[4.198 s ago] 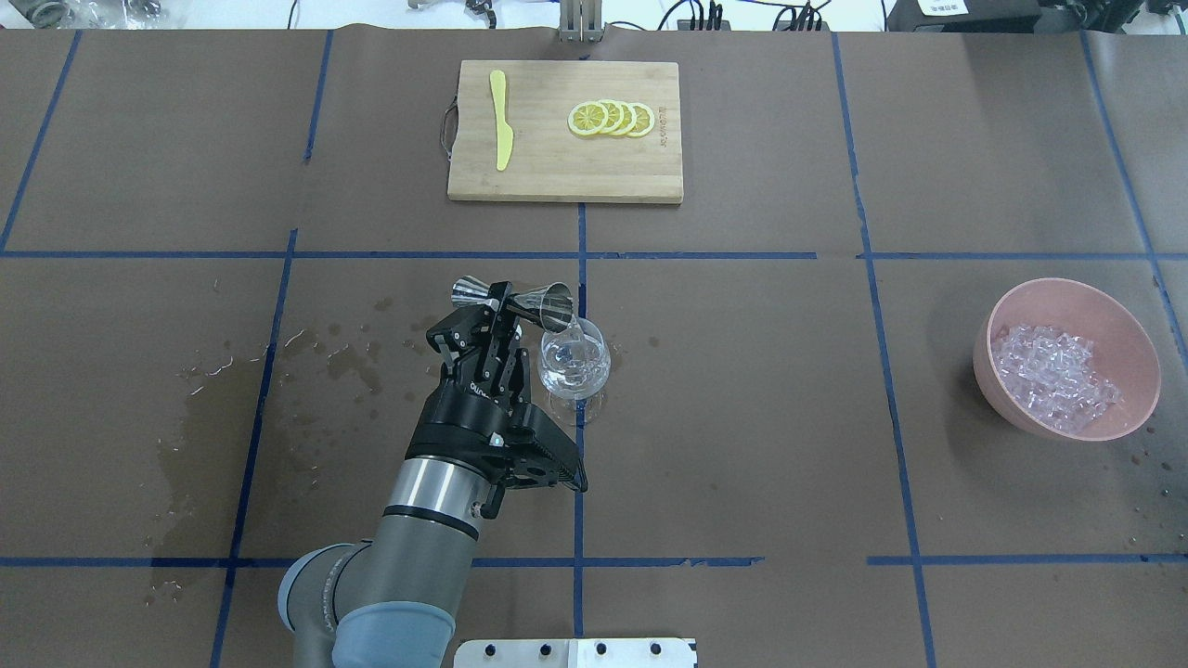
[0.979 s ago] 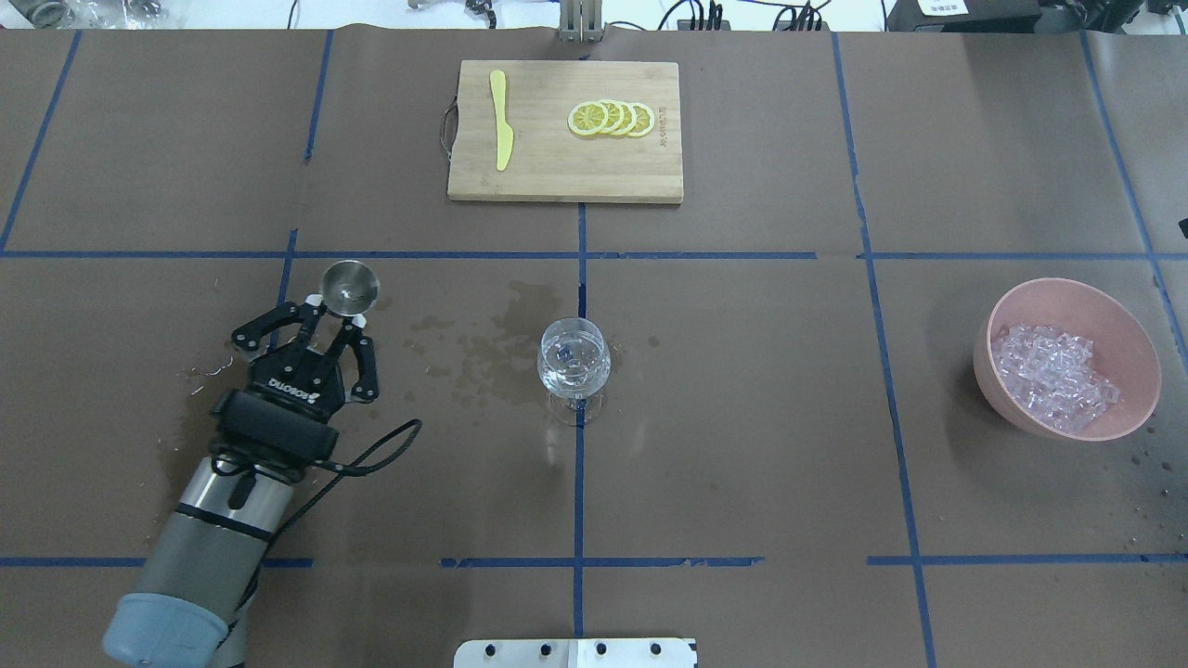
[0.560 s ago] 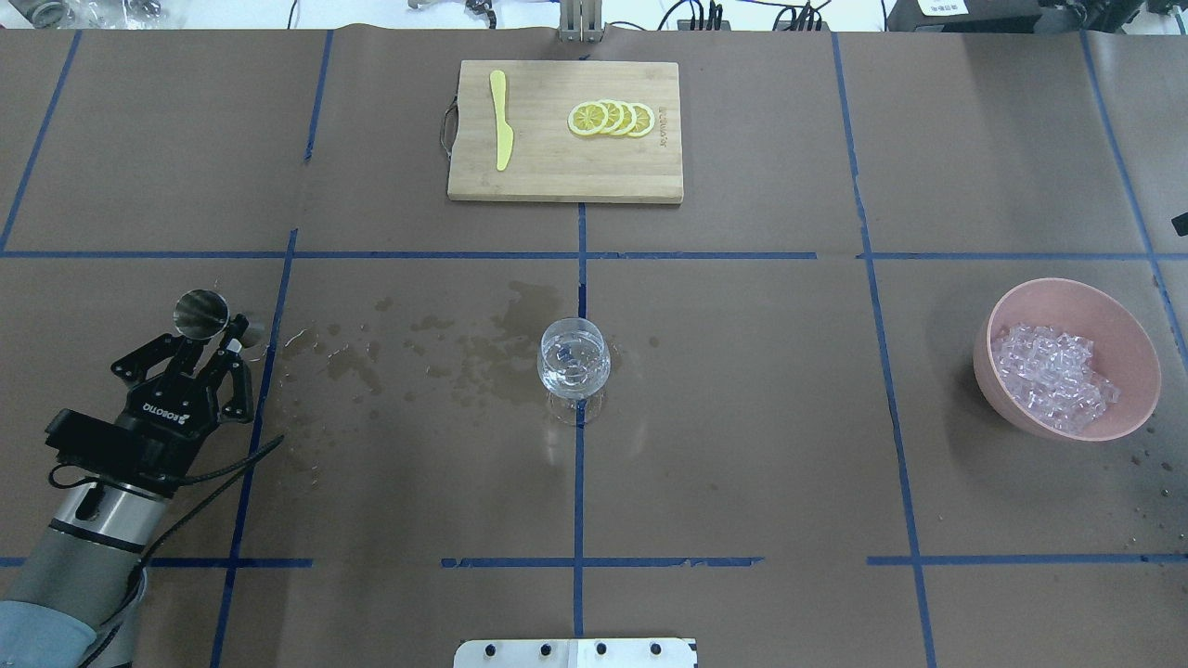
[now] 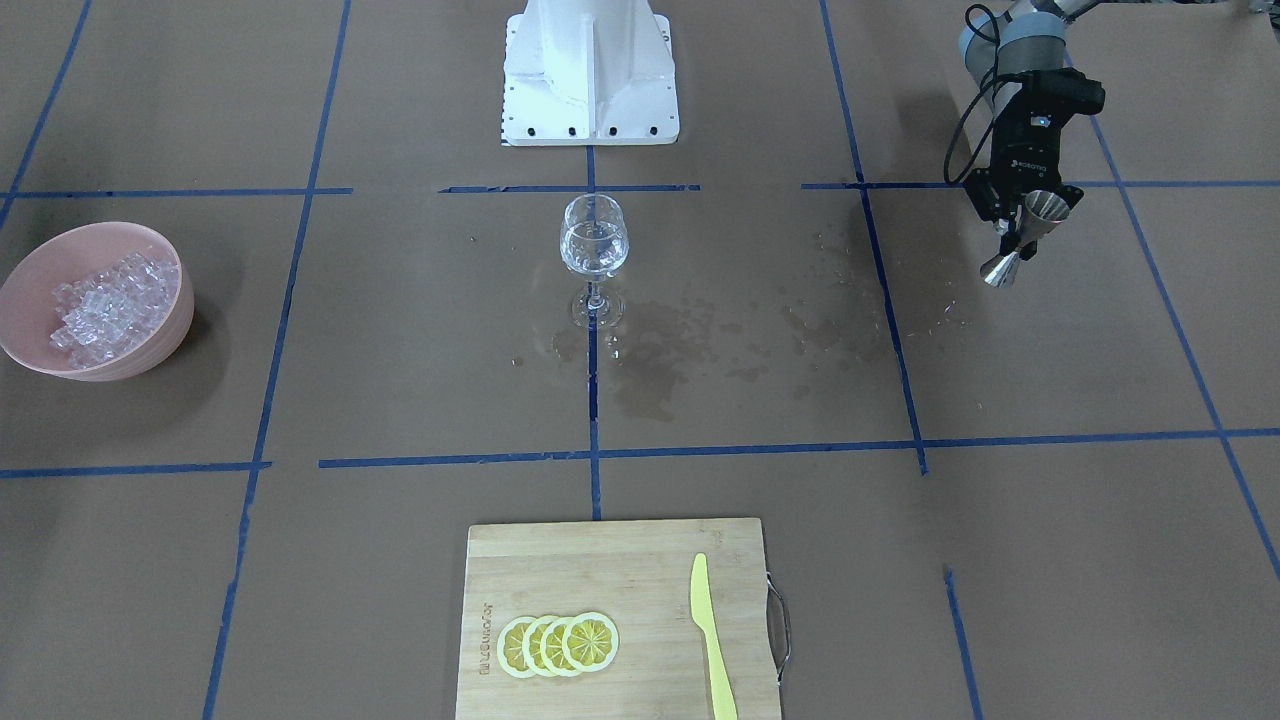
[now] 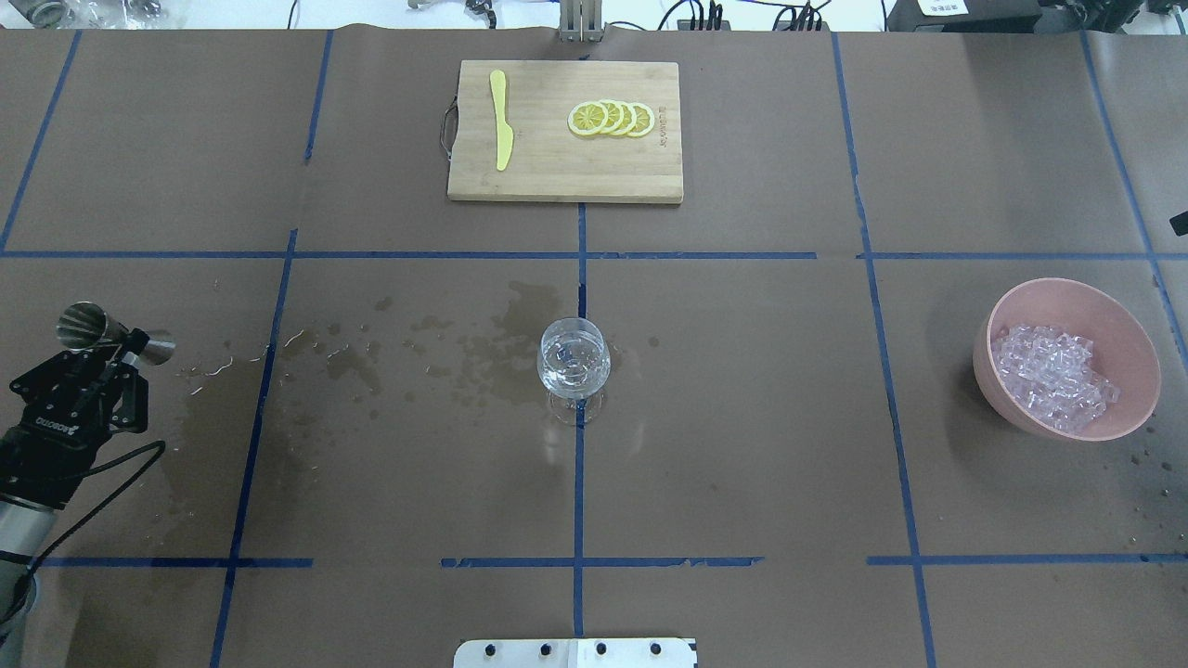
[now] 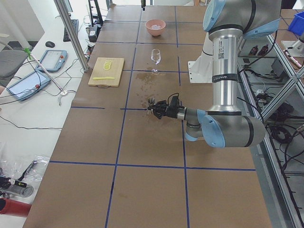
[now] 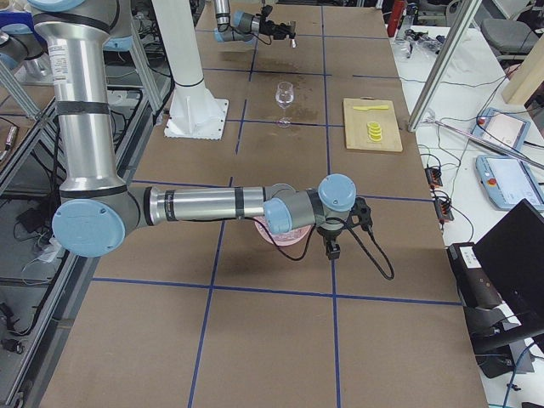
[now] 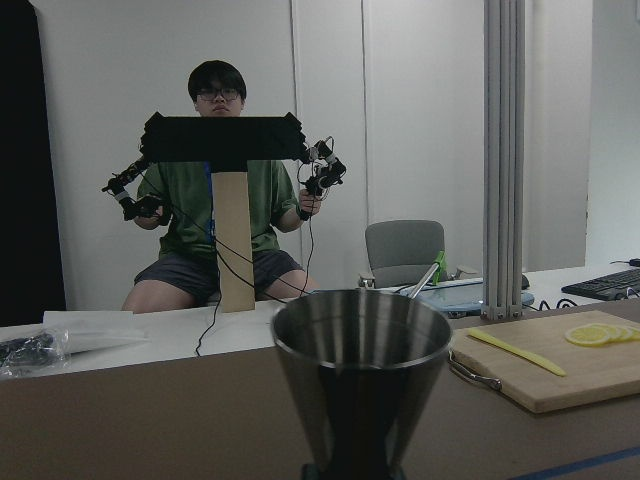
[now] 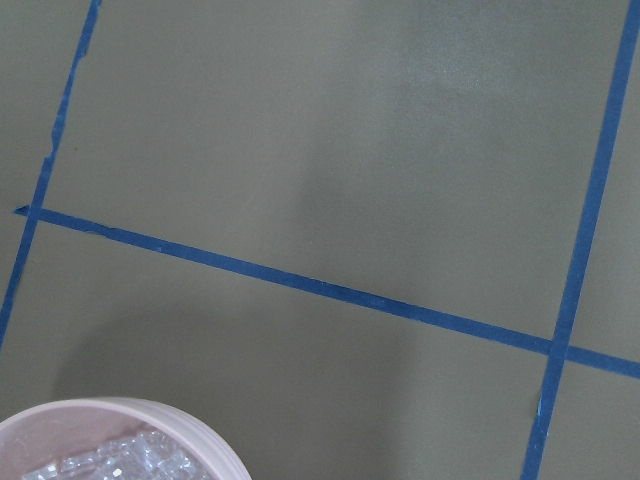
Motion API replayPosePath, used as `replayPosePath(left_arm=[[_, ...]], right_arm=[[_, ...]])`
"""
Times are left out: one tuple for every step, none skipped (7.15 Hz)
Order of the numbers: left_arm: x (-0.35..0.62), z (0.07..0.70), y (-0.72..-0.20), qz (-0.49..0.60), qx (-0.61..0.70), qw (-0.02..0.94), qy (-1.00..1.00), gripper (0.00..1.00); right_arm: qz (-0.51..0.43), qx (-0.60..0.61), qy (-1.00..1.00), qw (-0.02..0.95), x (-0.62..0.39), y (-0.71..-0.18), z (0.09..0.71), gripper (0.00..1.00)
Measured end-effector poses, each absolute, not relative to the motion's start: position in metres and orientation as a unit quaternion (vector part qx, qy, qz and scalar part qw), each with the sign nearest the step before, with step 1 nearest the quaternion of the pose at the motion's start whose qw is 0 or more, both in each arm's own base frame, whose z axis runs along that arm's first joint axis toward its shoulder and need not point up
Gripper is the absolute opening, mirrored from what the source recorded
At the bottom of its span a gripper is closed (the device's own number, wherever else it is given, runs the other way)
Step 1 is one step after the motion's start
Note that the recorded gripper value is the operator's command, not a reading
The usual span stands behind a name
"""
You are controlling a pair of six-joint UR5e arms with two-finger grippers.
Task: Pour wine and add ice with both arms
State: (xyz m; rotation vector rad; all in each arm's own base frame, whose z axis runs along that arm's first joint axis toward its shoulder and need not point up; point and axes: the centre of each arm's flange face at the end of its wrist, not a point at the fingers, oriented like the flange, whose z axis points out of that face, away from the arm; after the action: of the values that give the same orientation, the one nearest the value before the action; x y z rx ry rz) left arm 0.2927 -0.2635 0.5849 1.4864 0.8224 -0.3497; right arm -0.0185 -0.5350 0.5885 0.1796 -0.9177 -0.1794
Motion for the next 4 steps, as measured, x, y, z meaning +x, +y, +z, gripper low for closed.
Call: replayPosePath(left_arm=[[0.292,0.597,-0.261,-0.143,0.651,0.653,0.359,0.0],[0.296,0.604,-0.259,-0.126,0.649,0.664,0.35,0.0],[0.303,0.608,-0.258,-0.102,0.65,0.678,0.329,0.0],[0.308,0.61,-0.258,-0.08,0.652,0.689,0.307,0.0]], right_arm=[[-0.08,0.086,-0.443,0.889,-0.019,-0.534,0.584,1.0],[-0.075,0.086,-0.444,0.889,-0.019,-0.534,0.579,1.0],[-0.073,0.087,-0.445,0.888,-0.02,-0.533,0.576,1.0],[-0.073,0.088,-0.445,0.888,-0.019,-0.531,0.575,1.0]])
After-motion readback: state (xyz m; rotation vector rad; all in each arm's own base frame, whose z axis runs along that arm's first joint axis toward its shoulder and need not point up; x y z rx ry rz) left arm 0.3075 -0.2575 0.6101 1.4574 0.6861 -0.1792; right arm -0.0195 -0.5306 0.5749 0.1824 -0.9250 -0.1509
